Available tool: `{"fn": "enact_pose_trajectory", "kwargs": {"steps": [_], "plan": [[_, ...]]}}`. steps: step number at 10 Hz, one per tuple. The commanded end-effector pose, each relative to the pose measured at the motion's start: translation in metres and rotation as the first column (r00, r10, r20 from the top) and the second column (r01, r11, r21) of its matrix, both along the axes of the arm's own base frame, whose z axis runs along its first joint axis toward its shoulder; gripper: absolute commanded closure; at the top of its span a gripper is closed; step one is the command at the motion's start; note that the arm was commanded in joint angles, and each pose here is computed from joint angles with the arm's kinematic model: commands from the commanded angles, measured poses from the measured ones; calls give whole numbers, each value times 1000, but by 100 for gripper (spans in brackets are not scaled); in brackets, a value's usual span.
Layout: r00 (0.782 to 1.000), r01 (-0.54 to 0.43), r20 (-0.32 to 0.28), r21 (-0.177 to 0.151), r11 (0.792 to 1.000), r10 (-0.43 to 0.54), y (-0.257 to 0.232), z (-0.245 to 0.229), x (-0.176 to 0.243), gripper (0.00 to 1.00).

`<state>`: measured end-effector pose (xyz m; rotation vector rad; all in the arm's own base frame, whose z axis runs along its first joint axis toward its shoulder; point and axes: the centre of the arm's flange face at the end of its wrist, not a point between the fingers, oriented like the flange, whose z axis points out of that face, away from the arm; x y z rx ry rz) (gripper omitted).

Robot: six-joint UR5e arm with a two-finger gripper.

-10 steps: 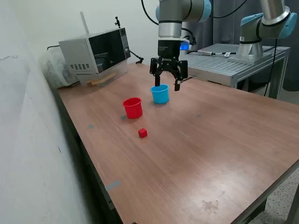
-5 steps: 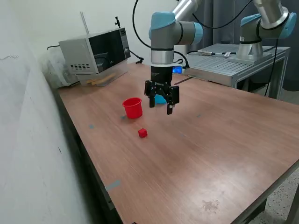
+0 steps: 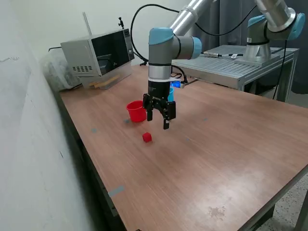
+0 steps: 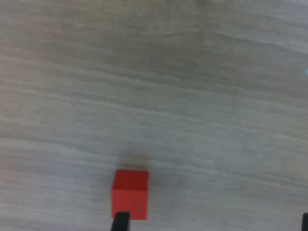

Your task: Place red objects in the red bin, and blue objects in the blue bin.

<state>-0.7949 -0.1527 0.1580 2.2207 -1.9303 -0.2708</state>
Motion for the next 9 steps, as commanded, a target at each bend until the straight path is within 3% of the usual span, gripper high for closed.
{"fn": "enact_pose_trajectory", "kwargs": {"steps": [1, 9], "plan": [[999, 35, 5, -1, 999, -35, 26, -25, -13, 0], [998, 51, -19, -3, 999, -51, 40, -40, -27, 0]]}}
